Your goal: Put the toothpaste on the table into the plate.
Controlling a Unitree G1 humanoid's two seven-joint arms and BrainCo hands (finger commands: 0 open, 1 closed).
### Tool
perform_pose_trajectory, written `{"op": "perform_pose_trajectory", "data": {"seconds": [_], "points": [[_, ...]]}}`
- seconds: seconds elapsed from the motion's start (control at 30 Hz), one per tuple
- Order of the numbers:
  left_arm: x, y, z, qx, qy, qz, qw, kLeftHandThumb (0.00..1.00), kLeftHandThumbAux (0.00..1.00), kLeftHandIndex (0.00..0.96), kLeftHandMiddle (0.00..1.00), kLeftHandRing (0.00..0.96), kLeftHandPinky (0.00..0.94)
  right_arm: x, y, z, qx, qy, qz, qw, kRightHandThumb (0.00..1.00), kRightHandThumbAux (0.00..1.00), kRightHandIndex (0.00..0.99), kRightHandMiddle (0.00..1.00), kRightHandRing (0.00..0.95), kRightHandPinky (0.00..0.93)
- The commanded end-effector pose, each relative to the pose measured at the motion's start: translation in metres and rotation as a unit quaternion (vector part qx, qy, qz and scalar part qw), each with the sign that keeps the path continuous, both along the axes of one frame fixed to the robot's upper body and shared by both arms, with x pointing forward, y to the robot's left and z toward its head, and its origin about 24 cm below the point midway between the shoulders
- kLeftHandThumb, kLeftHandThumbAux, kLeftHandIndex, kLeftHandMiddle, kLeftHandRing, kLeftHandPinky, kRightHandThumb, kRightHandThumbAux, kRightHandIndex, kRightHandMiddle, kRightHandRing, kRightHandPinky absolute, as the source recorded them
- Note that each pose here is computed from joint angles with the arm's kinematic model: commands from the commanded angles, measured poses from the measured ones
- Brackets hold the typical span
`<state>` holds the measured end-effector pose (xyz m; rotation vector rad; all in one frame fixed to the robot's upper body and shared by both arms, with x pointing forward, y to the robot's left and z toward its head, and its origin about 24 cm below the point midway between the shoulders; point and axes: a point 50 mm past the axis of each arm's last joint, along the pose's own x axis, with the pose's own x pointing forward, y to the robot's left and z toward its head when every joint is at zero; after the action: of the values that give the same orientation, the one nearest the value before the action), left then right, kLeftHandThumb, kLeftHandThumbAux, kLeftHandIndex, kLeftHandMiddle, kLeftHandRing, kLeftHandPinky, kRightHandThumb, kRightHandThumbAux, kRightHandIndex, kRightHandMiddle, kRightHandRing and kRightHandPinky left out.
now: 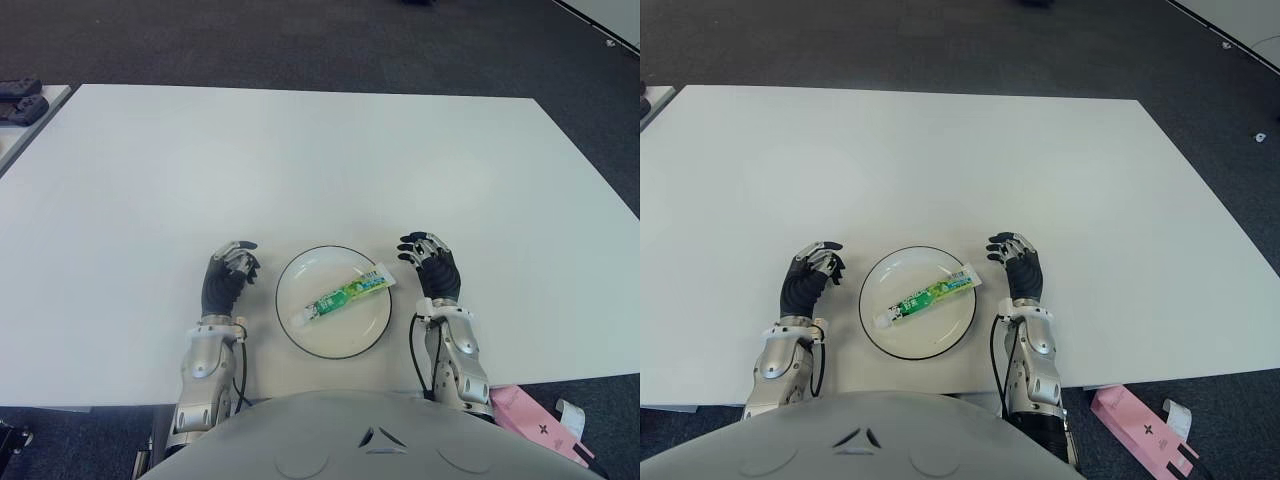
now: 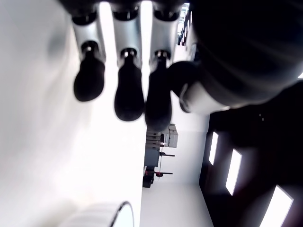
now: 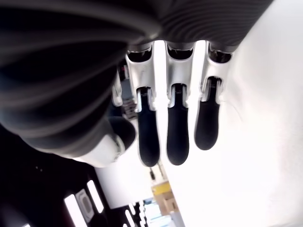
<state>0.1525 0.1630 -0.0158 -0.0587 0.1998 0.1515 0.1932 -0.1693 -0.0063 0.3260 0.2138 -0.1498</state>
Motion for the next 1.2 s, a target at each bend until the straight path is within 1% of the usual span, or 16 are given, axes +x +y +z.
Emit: {"op": "perform_pose_trajectory", "data": {"seconds": [0.03, 0.3, 0.6, 0.93, 1.2], "points": [[-0.0063, 0.0018, -0.0107, -0.002, 0.035, 0.000, 0.999, 0.704, 0.722, 0.432, 0.717, 0.708, 0.708, -0.0035, 0.0024, -0.0073, 0.020, 0.037, -0.003, 0.999, 0.706, 0.726, 0.426, 0.485, 0.481, 0.496], [-0.0055, 0.0014, -0.0114, -0.004, 0.043, 0.002, 0.999, 0.705, 0.722, 0.432, 0.720, 0.709, 0.701, -0.0043, 0.0021, -0.0089, 0.021, 0.052, 0.006, 0.998, 0.707, 0.727, 0.425, 0.475, 0.479, 0.491], [-0.0050, 0.0016, -0.0109, -0.006, 0.041, 0.002, 0.999, 0.706, 0.721, 0.432, 0.714, 0.704, 0.692, -0.0052, 0.0014, -0.0124, 0.026, 0.063, 0.008, 0.998, 0.706, 0.728, 0.425, 0.465, 0.469, 0.481], [-0.0046, 0.0009, -0.0112, -0.003, 0.048, 0.005, 0.999, 0.705, 0.721, 0.432, 0.698, 0.687, 0.664, -0.0077, 0.0057, -0.0108, 0.000, 0.042, 0.034, 0.999, 0.708, 0.728, 0.426, 0.469, 0.465, 0.475], [-0.0035, -0.0007, -0.0086, -0.003, 0.042, 0.001, 0.999, 0.704, 0.721, 0.432, 0.707, 0.700, 0.691, -0.0095, 0.0101, -0.0077, -0.028, 0.029, 0.045, 0.998, 0.709, 0.728, 0.426, 0.476, 0.467, 0.473]]}}
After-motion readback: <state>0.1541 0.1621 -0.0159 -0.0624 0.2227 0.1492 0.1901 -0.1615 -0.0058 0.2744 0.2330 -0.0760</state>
